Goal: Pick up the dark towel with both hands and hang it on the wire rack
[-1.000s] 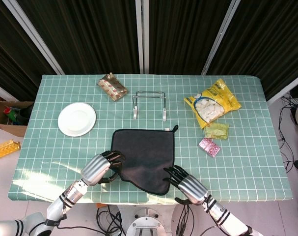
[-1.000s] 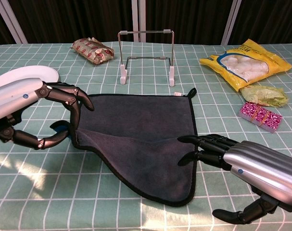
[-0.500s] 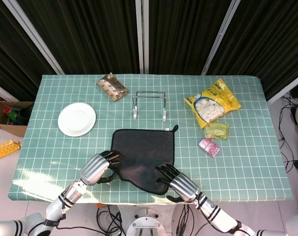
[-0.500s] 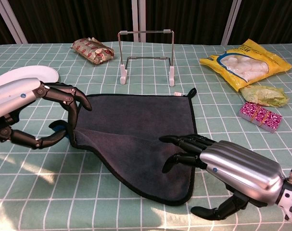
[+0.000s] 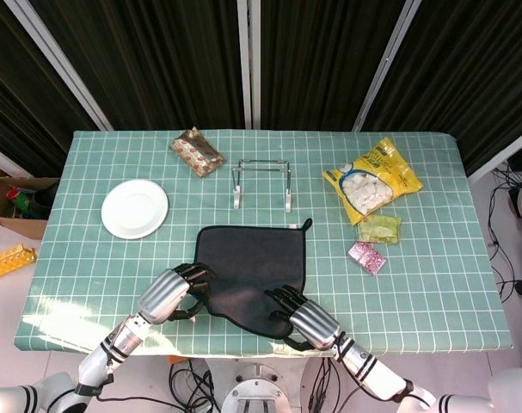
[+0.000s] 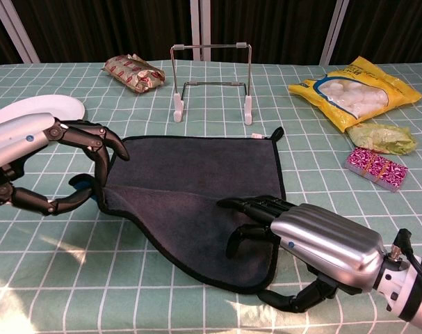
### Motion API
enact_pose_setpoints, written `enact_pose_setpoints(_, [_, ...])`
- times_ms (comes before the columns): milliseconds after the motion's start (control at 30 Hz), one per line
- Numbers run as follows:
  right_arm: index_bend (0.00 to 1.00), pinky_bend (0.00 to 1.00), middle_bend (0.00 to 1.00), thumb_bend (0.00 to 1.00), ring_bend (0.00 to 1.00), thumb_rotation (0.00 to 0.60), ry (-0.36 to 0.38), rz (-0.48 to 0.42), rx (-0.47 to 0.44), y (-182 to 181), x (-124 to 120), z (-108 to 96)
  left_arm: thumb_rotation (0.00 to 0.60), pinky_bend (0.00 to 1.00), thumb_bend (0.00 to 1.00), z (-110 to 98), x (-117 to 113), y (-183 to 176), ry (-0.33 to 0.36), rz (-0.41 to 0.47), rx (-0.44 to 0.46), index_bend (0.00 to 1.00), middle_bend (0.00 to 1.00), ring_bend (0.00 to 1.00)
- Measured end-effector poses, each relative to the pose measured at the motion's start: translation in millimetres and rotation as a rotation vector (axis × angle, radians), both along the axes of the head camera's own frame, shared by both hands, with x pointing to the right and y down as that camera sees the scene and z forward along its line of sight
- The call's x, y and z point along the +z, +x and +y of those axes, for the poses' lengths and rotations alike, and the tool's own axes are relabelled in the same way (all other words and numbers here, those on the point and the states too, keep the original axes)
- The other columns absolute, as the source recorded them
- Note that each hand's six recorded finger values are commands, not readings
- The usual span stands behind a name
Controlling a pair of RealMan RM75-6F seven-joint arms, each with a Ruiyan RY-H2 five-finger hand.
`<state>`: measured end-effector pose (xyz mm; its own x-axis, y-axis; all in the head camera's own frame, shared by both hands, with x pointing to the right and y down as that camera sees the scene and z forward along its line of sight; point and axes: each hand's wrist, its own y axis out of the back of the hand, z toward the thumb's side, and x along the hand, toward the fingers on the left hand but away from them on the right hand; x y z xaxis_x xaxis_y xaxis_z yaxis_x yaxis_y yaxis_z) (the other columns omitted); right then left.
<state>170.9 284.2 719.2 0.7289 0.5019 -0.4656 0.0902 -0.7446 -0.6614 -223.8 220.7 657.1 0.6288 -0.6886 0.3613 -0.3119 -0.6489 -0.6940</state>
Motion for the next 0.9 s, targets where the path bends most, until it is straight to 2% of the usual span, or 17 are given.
enact_pose_setpoints(67, [0.37, 0.0, 0.0, 0.33, 0.0, 0.6, -0.002, 0.005, -0.002, 0, 1, 0, 0.6, 0.33, 0.52, 0, 0, -1, -0.001, 0.0, -0.002, 0.82, 0.3, 0.23])
enact_pose_setpoints(233, [0.4, 0.0, 0.0, 0.47, 0.0, 0.6, -0.002, 0.014, -0.009, -1, 3, 1, 0.6, 0.34, 0.53, -1, 0, -2, -0.001, 0.005, -0.009, 0.82, 0.3, 0.23])
enact_pose_setpoints(533, [0.53, 0.0, 0.0, 0.48, 0.0, 0.6, 0.039, 0.005, 0.019, 2, -1, -4, 0.6, 0.33, 0.53, -2, -2, -4, 0.002, 0.01, -0.015, 0.82, 0.3, 0.23])
enact_pose_setpoints(900, [0.73, 0.0, 0.0, 0.47, 0.0, 0.6, 0.13, -0.033, 0.12, 9, -7, -20, 0.6, 0.33, 0.54, -2, -4, -4, -0.028, 0.05, -0.037, 0.82, 0.3, 0.23])
